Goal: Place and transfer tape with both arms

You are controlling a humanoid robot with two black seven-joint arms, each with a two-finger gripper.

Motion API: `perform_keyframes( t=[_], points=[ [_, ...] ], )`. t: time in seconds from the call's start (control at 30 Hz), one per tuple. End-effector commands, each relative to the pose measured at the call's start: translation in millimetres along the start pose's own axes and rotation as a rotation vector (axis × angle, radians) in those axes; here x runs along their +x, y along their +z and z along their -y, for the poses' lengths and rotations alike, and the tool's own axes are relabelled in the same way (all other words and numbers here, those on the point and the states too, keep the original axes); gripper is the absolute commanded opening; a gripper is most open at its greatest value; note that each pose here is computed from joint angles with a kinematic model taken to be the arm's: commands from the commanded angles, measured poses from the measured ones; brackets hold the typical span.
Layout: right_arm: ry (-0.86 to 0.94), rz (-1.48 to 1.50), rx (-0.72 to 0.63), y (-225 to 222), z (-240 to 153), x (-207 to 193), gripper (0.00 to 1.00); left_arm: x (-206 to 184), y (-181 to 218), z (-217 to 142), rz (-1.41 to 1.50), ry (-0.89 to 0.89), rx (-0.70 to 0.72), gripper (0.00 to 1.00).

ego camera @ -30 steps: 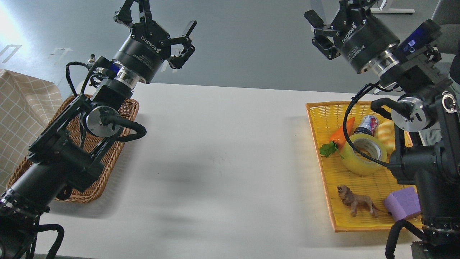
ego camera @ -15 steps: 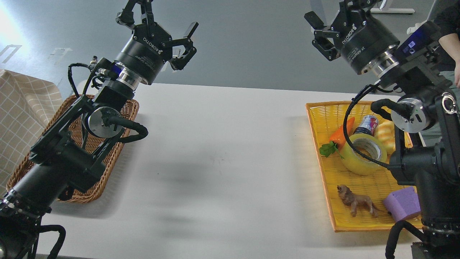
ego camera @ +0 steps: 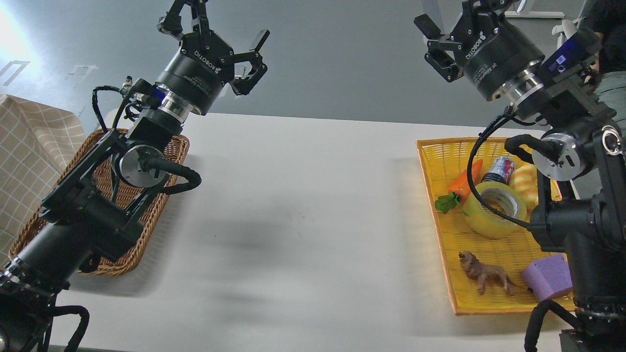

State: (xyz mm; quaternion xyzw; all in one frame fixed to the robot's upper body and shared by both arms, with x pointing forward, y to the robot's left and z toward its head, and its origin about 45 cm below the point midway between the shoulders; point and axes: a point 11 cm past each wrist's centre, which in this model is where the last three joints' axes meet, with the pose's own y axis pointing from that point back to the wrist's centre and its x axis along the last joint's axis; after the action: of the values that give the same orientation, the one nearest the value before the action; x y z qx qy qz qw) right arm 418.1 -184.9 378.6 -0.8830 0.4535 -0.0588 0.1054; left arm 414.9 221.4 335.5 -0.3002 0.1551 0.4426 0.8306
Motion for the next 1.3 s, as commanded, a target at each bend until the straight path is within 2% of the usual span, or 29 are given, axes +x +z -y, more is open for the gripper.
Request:
perform_keyframes(
  t=[0.0, 0.27, 0.37, 0.5, 0.83, 0.97, 1.27],
  points=[
    [-0.006, -0.001, -0.001, 0.4, -0.3, -1.0, 1.00, 0.7, 1.1, -0.6, 0.004, -0.002, 0.001, 1.00],
    [-0.033, -0.020, -0.005, -0.2, -2.5, -11.8, 1.00, 1.4, 1.7, -1.2, 0.010, -0.001, 0.004, 1.00],
    [-0.060, -0.101, -0.082, 9.6, -9.4, -7.7, 1.00, 1.4, 1.6, -1.4, 0.011, -0.003, 0.005, 1.00],
    [-0.042, -0.286, -0.204, 6.4, -37.2, 29.0, 1.00, 2.4, 1.4, -2.2, 0.010, 0.002, 0.005, 1.00],
    [-0.049, -0.658, -0.471, 27.8, -74.9, 64.8, 1.00, 5.3, -2.1, -5.5, 0.009, 0.014, 0.014, 1.00],
    [-0.096, -0.873, -0.633, 36.4, -98.7, 84.4, 1.00, 7.6, -4.0, -8.6, 0.013, 0.020, 0.023, 1.00],
    [-0.128, -0.872, -0.564, 18.1, -94.5, 72.8, 1.00, 15.4, -10.1, -18.9, 0.008, 0.042, 0.039, 1.00]
  ],
)
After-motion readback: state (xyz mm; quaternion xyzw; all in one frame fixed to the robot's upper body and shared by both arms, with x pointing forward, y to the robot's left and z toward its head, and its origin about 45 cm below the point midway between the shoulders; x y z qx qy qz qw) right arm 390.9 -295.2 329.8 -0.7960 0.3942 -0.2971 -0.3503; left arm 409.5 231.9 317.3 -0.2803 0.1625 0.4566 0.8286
